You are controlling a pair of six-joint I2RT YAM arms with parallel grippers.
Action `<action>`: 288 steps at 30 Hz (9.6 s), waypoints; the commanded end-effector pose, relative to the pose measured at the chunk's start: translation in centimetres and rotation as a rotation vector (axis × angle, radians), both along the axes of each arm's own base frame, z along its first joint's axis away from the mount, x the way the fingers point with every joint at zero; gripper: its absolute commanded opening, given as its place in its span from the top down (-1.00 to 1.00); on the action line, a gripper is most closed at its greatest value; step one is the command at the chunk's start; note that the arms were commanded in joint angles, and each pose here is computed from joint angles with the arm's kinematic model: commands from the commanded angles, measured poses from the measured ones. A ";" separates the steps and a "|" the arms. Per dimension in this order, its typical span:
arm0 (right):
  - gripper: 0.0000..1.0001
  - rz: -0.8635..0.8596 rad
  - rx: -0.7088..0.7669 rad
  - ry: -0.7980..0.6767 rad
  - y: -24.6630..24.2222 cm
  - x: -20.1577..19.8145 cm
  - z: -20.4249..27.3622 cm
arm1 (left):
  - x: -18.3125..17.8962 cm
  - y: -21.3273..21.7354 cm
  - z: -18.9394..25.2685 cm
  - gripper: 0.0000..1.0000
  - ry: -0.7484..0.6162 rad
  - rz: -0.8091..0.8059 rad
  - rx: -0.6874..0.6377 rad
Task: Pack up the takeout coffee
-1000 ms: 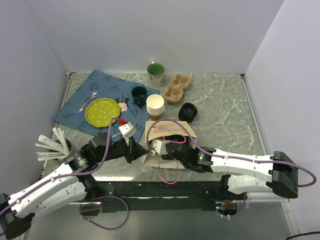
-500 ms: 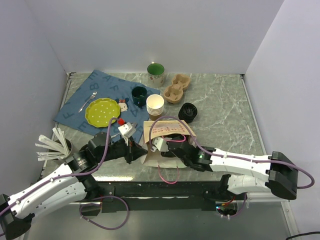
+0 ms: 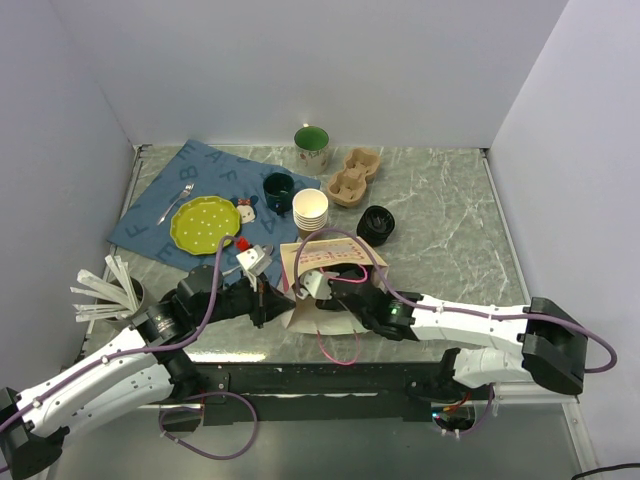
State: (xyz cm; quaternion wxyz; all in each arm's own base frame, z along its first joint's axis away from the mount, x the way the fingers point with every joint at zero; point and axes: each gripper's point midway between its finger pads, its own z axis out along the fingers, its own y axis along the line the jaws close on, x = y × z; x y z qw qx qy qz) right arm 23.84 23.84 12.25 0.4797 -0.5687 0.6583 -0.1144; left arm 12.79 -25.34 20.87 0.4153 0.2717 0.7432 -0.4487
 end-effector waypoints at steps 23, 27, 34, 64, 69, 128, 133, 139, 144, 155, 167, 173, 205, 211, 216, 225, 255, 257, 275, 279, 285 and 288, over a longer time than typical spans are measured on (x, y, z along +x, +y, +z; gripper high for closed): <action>0.06 -0.175 0.035 0.092 -1.9 1.6 -3.6 | -1.2 -0.8 1.6 0.98 0.014 -0.060 -0.082; 0.02 -0.183 0.042 0.096 -1.5 1.9 -3.6 | -1.3 -0.9 1.6 0.98 0.015 -0.066 -0.083; -0.17 -0.193 0.052 0.097 -1.2 2.2 -3.5 | -1.2 -0.9 1.6 0.98 0.013 -0.066 -0.081; -0.77 -0.095 0.136 0.198 -3.4 -2.3 3.6 | 0.9 -2.1 5.2 0.98 0.080 0.015 -0.078; -0.66 -0.028 0.146 0.265 -3.6 -4.2 4.1 | 0.9 -2.7 5.9 0.98 0.123 0.007 -0.074; -0.22 0.107 0.311 0.196 -3.6 -4.2 18.4 | 10.6 -2.4 13.7 -0.57 0.082 0.432 0.105; -0.19 0.136 0.359 0.212 -3.1 -4.1 20.0 | 11.6 -0.6 14.8 -0.99 0.031 0.527 0.104; -0.13 0.129 0.395 0.226 -3.2 -4.1 21.2 | 12.3 1.0 15.8 -0.93 -0.025 0.600 0.120; -0.09 0.100 0.477 0.195 -4.0 -4.1 23.6 | 13.2 2.8 16.3 -0.93 -0.003 0.722 0.115; -0.53 0.093 0.788 0.251 -3.0 -5.9 31.6 | 15.8 15.5 18.5 -0.91 -0.013 1.311 0.078; -1.00 0.074 0.870 0.334 -0.5 -5.0 33.7 | 12.7 32.0 9.8 -0.61 0.313 2.005 0.407; -1.00 0.096 0.870 0.340 -0.5 -5.5 32.6 | 9.2 35.9 5.6 -0.36 0.433 2.134 0.440; -1.00 0.054 0.821 0.350 -2.1 -6.1 30.2 | 9.3 38.0 1.1 -0.05 0.376 2.203 0.607; -1.00 0.061 0.817 0.350 -2.1 -6.2 30.3 | 10.1 38.1 0.8 0.07 0.357 2.193 0.603; -1.00 0.029 0.804 0.326 -2.5 -5.6 30.2 | 10.3 38.2 0.8 0.47 0.352 2.187 0.623; -1.00 0.029 0.780 0.333 -2.3 -5.4 29.4 | 8.5 38.9 4.0 0.98 0.307 2.254 0.632; -1.00 -0.192 1.061 0.359 -4.2 -5.0 28.6 | 2.0 35.8 18.9 0.98 0.114 1.978 0.222; -1.00 -0.189 1.073 0.347 -4.7 -5.3 28.9 | 1.8 35.5 20.7 0.98 0.078 1.949 0.187; -1.00 -0.225 1.064 0.224 -10.2 -7.5 31.7 | 3.1 14.1 34.8 0.98 -0.149 0.628 -0.636; -1.00 -0.226 1.057 0.200 -10.8 -7.7 31.9 | 4.4 13.2 33.8 0.98 -0.082 0.569 -0.658; -1.00 -0.223 1.038 0.178 -11.0 -7.5 31.8 | 6.6 12.6 32.5 0.98 -0.033 0.535 -0.674; -1.00 -0.218 1.029 0.167 -10.8 -7.2 31.8 | 7.4 12.5 30.9 0.98 0.020 0.548 -0.651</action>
